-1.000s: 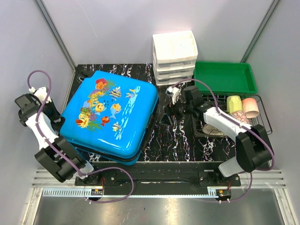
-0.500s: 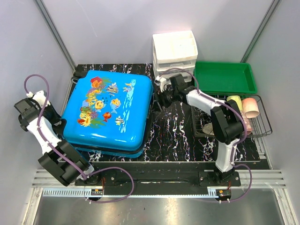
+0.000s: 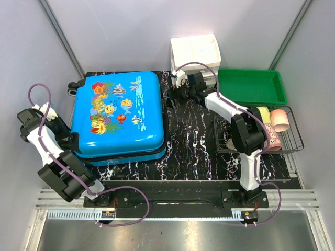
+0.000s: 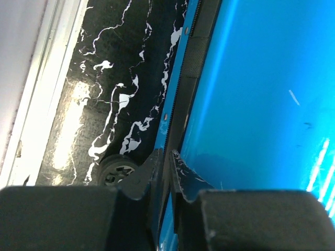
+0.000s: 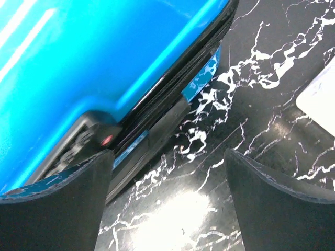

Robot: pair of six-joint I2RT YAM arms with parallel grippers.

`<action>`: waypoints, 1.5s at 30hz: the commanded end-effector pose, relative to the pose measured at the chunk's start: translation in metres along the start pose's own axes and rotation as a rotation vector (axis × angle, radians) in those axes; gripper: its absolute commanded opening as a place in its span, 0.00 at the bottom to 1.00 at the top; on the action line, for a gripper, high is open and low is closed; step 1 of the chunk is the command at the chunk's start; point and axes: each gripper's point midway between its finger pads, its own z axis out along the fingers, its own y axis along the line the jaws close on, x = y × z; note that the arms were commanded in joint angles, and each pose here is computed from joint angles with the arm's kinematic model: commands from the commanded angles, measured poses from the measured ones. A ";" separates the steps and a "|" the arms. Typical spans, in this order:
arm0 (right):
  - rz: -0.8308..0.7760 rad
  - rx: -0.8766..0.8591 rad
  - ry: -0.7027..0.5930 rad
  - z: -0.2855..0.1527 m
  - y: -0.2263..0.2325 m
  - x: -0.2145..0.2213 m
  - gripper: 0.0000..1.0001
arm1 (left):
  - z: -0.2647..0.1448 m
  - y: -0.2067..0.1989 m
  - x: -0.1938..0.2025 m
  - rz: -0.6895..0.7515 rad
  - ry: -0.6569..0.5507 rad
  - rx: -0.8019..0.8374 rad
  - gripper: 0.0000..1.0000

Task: Open, take out, and arrange the luggage

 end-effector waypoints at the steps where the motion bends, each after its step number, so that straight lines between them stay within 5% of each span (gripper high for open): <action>1: -0.176 -0.071 -0.201 -0.065 0.067 -0.081 0.97 | -0.020 -0.049 -0.005 -0.064 -0.005 0.164 0.13; 5: -0.220 -0.067 -0.211 -0.106 0.086 -0.074 0.98 | -0.042 -0.059 -0.018 -0.098 -0.061 0.154 0.01; 9: -0.230 -0.102 -0.152 -0.136 0.107 -0.042 0.99 | -0.059 -0.064 -0.026 -0.116 -0.099 0.134 0.00; 12: -0.233 -0.109 -0.103 -0.152 0.115 -0.020 0.99 | -0.071 -0.071 -0.026 0.065 -0.090 0.174 0.26; 13: -0.249 -0.108 -0.106 -0.159 0.118 -0.019 0.99 | -0.081 -0.076 -0.023 0.109 -0.064 0.194 0.44; 17: -0.259 -0.128 -0.062 -0.170 0.125 0.000 0.99 | -0.115 -0.088 -0.004 0.589 0.017 0.316 0.70; 20: -0.269 -0.164 -0.034 -0.175 0.132 0.011 0.99 | -0.131 -0.070 -0.001 0.826 0.053 0.209 0.86; 23: -0.270 -0.228 0.006 -0.177 0.141 0.025 0.99 | -0.130 -0.041 0.015 1.090 0.177 0.128 0.87; 29: -0.268 -0.297 0.059 -0.170 0.154 0.042 0.99 | -0.116 -0.020 0.050 1.307 0.311 0.188 0.84; 45: -0.309 -0.404 0.104 -0.154 0.198 0.065 0.94 | -0.062 -0.019 0.093 1.302 0.406 0.447 0.71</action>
